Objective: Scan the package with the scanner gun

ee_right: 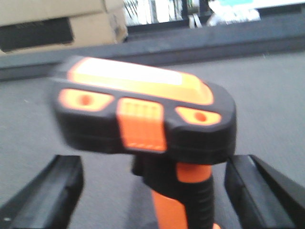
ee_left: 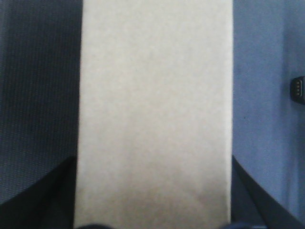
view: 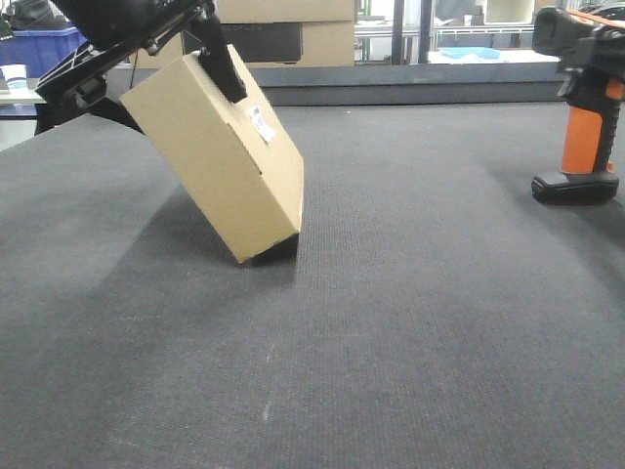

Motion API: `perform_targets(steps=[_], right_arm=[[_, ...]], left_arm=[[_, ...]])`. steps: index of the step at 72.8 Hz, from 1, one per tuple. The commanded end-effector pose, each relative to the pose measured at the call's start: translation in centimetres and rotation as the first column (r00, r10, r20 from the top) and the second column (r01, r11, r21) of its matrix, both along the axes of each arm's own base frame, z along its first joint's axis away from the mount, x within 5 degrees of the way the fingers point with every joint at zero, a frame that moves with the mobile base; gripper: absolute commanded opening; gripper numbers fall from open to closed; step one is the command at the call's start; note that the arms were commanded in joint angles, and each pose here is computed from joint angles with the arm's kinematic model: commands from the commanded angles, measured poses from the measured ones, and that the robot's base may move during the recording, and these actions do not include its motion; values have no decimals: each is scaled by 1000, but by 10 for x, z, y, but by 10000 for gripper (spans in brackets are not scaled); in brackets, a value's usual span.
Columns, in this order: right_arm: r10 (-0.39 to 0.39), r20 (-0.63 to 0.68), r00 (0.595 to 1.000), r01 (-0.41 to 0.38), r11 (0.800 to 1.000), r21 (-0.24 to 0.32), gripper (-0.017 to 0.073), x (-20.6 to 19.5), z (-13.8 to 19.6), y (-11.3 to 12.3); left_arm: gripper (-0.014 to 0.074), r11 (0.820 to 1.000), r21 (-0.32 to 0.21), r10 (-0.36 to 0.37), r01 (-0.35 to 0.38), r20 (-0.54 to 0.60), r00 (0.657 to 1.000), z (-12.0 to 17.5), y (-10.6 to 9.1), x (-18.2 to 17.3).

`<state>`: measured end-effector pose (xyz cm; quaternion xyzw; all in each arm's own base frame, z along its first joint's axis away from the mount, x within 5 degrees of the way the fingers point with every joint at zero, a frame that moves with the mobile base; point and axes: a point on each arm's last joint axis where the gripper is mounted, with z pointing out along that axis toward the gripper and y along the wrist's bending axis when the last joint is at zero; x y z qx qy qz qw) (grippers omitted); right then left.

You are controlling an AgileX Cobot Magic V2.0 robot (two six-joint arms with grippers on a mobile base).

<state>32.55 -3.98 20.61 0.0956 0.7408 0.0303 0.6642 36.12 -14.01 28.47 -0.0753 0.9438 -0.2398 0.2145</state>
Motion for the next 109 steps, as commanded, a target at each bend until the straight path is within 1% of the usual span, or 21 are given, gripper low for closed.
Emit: perform_targets(steps=[1,8,16,29,42,54,82,86,90,91,96,97,103,104,109], right_arm=[[-32,-14,999,32,999,27,542,4,-4,-5],[-57,-16,998,57,997,47,540,8,-10,-7],[-57,-26,998,58,997,48,540,12,-15,-8],[-63,39,997,61,997,49,540,15,-13,-8],[-68,46,997,65,997,52,540,23,-14,-10],[-57,50,997,54,997,52,540,34,-16,-7],[-59,47,997,56,997,55,531,40,-19,-8],[-60,53,997,57,997,55,495,40,-19,-8],[-62,53,997,59,997,57,438,40,-19,-8],[-62,53,997,59,997,57,408,40,-19,-8],[-62,51,997,59,997,57,316,40,-19,-8],[-62,51,997,59,997,57,278,40,-19,-8],[-62,51,997,59,997,57,129,40,-19,-8],[-62,51,997,59,997,57,83,40,-19,-8],[-62,60,996,59,997,56,-68,39,-16,-8]], left_arm=[[-111,1000,-7,-1,1,16,1000,3,-2,0],[-111,1000,-7,-1,1,16,1000,3,-2,0],[-111,1000,-7,-1,1,16,1000,3,-2,0],[-111,1000,-7,-1,1,16,1000,3,-2,0],[-111,1000,-8,1,-1,20,1000,3,-2,0],[-111,1000,-8,2,-1,22,1000,3,-2,0],[-111,1000,-8,2,-1,22,1000,3,-2,0],[-111,1000,-8,2,-1,22,1000,3,-2,0],[-111,1000,-8,2,-1,22,1000,3,-2,0],[-111,1000,-8,2,-1,22,1000,3,-2,0],[-111,1000,-8,2,-1,22,1000,3,-2,0],[-111,1000,-8,2,-1,22,1000,3,-2,0],[-111,1000,-8,2,-1,22,1000,3,-2,0],[-111,1000,-8,2,-1,22,1000,3,-2,0],[-111,1000,-9,3,-3,27,1000,3,-2,1]])
